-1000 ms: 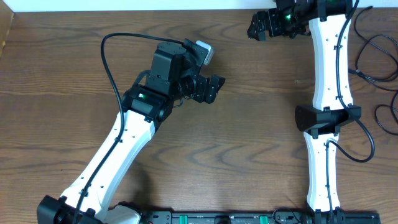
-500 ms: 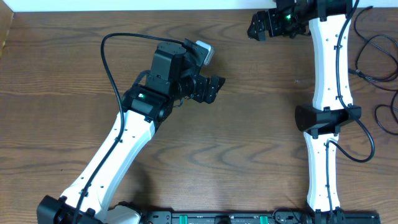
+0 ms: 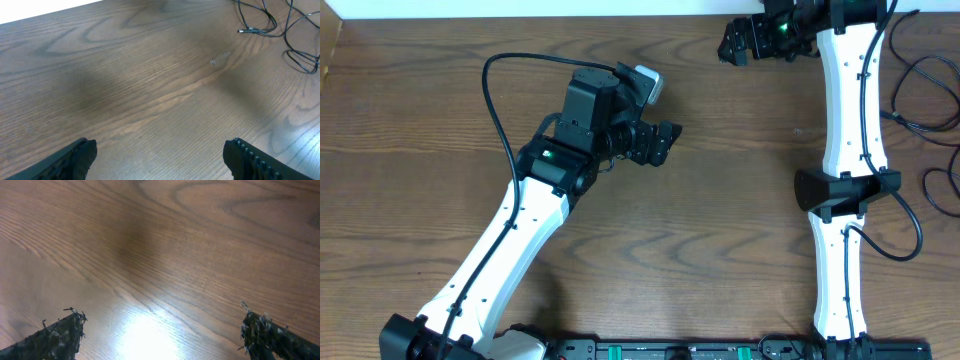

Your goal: Untangle cables

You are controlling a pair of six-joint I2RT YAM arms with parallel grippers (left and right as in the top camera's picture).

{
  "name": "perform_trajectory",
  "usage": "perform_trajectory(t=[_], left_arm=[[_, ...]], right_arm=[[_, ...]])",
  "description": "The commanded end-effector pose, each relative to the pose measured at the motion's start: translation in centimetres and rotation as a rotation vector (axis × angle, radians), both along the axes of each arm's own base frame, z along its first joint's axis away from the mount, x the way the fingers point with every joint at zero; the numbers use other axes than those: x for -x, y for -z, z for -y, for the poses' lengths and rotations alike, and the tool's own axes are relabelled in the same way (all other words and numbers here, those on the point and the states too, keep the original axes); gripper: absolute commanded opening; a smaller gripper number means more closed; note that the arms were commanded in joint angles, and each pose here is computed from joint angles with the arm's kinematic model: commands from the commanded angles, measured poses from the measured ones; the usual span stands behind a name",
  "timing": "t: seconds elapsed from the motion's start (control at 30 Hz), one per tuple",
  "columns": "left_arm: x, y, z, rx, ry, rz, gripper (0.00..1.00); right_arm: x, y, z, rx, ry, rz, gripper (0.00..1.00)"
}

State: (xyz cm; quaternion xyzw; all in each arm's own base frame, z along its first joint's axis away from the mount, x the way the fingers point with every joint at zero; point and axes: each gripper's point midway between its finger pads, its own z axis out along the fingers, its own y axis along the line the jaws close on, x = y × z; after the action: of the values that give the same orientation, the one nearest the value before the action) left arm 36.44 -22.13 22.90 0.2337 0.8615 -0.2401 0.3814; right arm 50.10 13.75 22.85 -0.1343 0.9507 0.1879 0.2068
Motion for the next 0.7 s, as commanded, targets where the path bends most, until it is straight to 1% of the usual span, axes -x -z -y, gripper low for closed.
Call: perform_trajectory(t=[0.0,0.67], left_arm=[[-0.05,-0.46,-0.2,-0.004,-0.005,0.016,0.86],[0.32,0.04,-0.36,-0.015,-0.005,-0.009,0.86]], right_arm=[[0.6,-2.46,-0.03,0.001,-0.013,0.06,0.99],[0.61,-2.46,-0.03,0.001,-0.013,0.059,0.99]])
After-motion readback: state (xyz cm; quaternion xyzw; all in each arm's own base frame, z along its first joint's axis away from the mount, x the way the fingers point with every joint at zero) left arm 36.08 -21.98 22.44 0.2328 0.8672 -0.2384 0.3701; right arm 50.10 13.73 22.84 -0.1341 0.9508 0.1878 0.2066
